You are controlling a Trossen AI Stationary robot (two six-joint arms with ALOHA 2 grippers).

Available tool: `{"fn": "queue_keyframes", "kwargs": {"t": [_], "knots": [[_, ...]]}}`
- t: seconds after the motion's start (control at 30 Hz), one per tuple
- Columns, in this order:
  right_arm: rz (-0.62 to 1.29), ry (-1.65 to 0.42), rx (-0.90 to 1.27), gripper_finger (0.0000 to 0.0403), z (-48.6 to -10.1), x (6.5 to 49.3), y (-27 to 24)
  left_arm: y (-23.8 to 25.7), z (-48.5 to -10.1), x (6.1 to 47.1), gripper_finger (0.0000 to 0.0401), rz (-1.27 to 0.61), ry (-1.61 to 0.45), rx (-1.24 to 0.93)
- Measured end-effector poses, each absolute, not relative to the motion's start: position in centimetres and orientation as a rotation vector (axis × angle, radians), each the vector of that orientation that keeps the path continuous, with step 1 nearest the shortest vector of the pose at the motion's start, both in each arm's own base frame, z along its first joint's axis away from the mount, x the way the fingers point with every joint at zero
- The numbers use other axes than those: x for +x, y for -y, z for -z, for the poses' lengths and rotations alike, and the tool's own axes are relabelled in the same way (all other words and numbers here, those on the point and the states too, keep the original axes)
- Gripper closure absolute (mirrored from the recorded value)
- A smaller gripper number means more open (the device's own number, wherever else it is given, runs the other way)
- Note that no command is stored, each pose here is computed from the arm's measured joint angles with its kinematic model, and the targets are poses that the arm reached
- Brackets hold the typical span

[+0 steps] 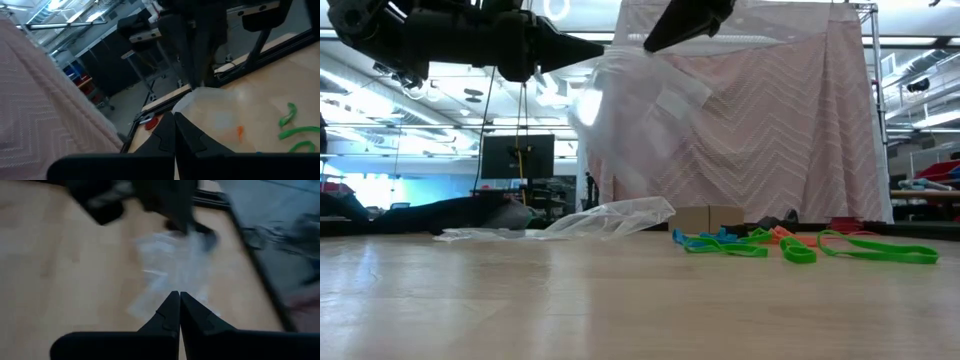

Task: Sort rubber bands
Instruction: Open the transparent zip bag

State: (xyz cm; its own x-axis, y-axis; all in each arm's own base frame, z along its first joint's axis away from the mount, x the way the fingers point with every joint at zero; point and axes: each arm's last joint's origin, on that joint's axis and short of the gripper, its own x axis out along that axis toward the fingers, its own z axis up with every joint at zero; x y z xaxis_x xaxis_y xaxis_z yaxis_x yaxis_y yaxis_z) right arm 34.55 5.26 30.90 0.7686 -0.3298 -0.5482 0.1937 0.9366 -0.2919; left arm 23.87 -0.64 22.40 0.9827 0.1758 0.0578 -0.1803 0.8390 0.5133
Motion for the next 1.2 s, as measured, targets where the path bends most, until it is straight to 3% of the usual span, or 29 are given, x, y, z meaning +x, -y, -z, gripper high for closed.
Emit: {"fn": "queue_keyframes", "kwargs": {"t": [0.27, 1.2], "knots": [[0.472, -0.67, -0.301, 0.0403, -30.6, 33.9, -5.0, 0.4, -22.6, 23.8, 0.0401, -0.269, -0.003, 0.655], [0.392, -0.605, -0.341, 0.0403, -31.3, 34.8, -4.3, 0.4, -22.8, 23.8, 0.0401, -0.285, 0.001, 0.704]]}}
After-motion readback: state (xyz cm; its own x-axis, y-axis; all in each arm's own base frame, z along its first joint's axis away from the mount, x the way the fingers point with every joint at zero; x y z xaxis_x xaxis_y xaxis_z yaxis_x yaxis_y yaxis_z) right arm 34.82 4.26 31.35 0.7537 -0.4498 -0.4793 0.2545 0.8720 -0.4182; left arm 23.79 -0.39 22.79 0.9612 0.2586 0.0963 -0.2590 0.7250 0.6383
